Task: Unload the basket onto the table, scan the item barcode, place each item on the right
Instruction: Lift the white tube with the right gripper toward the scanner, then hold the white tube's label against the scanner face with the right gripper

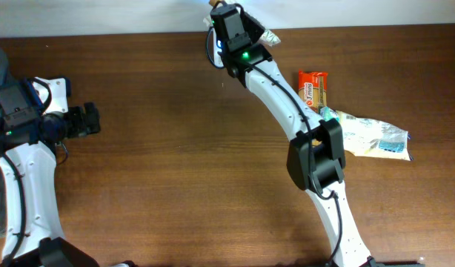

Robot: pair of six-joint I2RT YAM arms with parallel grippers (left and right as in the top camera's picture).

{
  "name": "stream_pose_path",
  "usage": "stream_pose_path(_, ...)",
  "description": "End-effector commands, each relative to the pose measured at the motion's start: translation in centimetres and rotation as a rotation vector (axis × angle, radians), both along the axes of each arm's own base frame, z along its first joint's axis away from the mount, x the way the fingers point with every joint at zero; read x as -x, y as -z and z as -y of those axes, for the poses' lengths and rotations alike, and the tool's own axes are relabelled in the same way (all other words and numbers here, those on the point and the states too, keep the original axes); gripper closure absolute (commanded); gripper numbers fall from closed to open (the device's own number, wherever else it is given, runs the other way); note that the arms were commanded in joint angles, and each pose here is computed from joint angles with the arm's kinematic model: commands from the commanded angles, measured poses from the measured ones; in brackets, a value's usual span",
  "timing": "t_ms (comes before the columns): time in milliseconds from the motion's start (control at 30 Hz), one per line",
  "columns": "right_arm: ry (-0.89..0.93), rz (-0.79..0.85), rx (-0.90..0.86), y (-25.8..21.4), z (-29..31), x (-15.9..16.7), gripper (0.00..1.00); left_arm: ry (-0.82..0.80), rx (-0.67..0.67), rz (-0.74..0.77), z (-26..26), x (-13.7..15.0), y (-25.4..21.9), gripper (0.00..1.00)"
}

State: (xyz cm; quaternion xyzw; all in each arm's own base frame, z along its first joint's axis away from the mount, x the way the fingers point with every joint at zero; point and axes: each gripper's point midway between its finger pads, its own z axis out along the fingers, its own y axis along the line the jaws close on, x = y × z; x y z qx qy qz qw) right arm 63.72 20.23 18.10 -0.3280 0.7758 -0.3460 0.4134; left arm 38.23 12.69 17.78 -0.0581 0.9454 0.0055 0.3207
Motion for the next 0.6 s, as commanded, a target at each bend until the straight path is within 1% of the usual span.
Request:
stream_pose_path(0, 0.026, 0.033, 0.134, -0.5, 1.2, -0.9, 0.96, 0.008, -0.002, 0.013, -0.1, -0.2, -0.4, 0.01)
stream_pose_path(67, 0.011, 0.016, 0.17, 0.9, 1.0, -1.3, 0.96, 0.008, -0.002, 0.013, -0.1, -0.2, -0.4, 0.01)
stream_pose_path(167, 0.01, 0.007, 0.173, 1.8, 1.0, -1.4, 0.96, 0.008, -0.002, 0.013, -0.1, -0.2, -0.4, 0.01)
stream_pose_path(567, 0.006, -0.009, 0.178, 2.6, 1.0, -1.3, 0.96, 0.008, -0.002, 0.013, -0.1, -0.2, -0.4, 0.01)
